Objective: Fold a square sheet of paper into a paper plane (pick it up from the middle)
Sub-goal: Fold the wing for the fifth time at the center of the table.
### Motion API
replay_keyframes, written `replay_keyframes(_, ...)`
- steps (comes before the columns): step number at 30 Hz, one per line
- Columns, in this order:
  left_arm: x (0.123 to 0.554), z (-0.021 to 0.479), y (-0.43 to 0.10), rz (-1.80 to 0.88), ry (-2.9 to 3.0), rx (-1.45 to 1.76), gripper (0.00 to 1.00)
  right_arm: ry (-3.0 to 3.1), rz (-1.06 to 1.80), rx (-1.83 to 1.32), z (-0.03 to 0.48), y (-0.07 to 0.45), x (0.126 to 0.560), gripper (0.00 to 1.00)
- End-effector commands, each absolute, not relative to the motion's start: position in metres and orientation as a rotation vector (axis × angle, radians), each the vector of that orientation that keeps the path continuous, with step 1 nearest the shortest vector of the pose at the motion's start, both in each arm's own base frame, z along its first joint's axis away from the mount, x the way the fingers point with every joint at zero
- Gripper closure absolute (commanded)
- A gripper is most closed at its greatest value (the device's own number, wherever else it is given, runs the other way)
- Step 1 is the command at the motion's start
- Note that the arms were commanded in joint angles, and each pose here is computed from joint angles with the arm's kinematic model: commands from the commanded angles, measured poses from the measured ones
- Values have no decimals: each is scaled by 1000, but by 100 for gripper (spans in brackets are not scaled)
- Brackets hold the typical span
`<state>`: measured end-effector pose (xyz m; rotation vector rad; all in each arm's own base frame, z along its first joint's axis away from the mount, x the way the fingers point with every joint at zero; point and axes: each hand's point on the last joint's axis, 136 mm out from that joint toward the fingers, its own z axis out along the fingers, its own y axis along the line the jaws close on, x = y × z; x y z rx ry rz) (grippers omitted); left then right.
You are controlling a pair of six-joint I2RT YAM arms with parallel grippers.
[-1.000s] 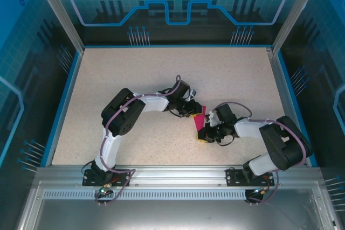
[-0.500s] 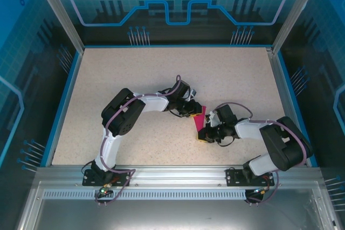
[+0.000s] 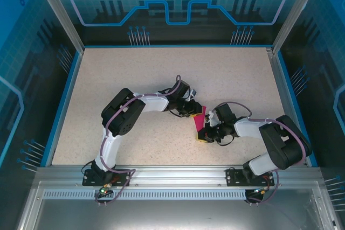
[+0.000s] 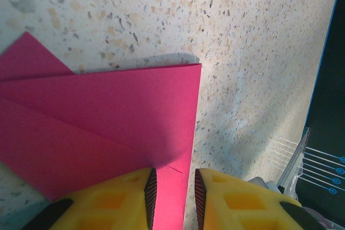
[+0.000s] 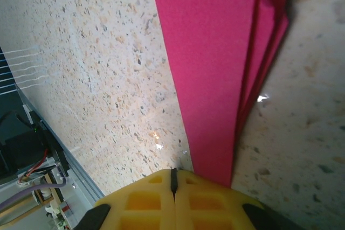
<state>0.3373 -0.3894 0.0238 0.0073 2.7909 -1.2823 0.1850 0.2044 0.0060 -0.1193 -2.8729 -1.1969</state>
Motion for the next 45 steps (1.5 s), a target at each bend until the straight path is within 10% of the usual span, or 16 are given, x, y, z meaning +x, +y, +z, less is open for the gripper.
replay_keyframes(1,321,-11,-374,-1158,2927,-81,72,-2815,-829,-218,-35,169,133,98)
replay_keyframes(16,324,0,-379,-1178,2906,-55,71,-3100,-942,-255,44,143,183,71)
replay_keyframes(23,327,11,-382,-1194,2887,-37,71,-3303,-794,-340,77,108,208,1)
replay_keyframes(36,334,32,-389,-1235,2831,3,69,-3542,-650,-526,112,75,242,1)
replay_keyframes(45,345,95,-390,-1171,2698,91,48,-3500,-556,-520,86,65,236,6)
